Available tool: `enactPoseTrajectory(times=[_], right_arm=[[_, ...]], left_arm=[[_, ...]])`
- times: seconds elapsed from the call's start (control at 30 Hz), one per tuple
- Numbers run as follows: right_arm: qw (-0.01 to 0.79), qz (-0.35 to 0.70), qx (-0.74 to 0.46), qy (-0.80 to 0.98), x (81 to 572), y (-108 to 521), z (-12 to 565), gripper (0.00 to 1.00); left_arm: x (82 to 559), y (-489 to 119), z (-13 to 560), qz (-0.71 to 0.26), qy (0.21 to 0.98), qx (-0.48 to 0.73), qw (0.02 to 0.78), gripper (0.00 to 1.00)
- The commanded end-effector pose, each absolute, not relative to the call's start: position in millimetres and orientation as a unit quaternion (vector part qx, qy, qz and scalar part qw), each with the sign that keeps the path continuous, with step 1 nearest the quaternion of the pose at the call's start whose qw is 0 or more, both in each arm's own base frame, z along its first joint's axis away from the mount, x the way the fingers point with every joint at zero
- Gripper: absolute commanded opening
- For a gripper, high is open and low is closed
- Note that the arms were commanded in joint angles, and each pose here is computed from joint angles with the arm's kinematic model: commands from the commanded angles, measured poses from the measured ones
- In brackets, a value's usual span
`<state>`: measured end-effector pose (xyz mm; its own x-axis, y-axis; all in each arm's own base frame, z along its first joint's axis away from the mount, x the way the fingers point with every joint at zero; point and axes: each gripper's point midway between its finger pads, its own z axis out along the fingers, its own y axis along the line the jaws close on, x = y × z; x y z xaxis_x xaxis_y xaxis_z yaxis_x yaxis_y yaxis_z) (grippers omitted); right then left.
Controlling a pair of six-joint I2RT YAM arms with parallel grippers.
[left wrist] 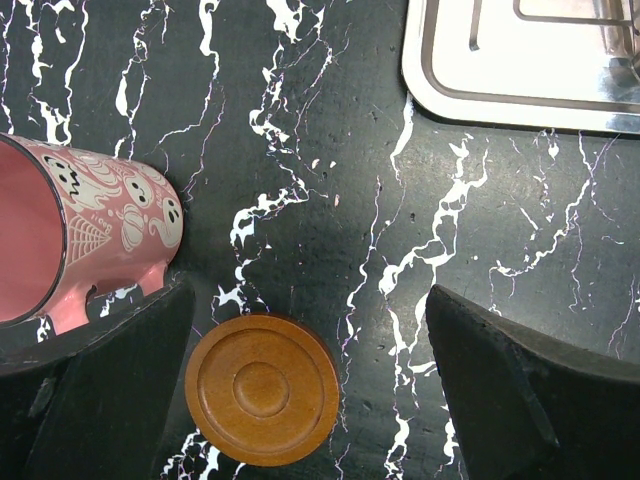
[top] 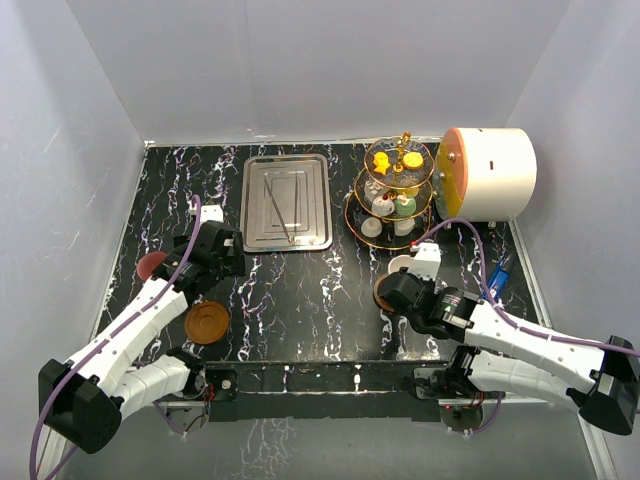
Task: Serve the afternoon tea
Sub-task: Place the cup on the coaster.
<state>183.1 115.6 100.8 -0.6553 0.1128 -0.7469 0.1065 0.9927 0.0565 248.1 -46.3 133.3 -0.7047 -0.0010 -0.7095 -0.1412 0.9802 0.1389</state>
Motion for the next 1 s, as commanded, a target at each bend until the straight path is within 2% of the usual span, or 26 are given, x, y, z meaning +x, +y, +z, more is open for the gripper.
enactPoseTrajectory(times=[0.0,0.33,0.53,0.97], right_arm=[[0.463,0.052,0.07,0.882,203.9,135.0,129.3,0.19],[0.439,0.05,0.073,0.894,195.2,133.1,118.2,0.22],[0.426,0.039,0.084,0.9,193.2,131.9,114.9,0.38],[0.393,0.03,0.13,0.91,183.4,127.6,120.2,0.4]], left_arm=[[252.0,-44.7,145.6,0.093,0.914,-0.046,0.393,0.99],[251.6,-46.1,145.0,0.09,0.915,-0.044,0.392,0.99],[252.1,-46.9,144.7,0.088,0.915,-0.042,0.391,0.99],[252.8,-47.9,142.9,0.089,0.916,-0.037,0.389,0.99]])
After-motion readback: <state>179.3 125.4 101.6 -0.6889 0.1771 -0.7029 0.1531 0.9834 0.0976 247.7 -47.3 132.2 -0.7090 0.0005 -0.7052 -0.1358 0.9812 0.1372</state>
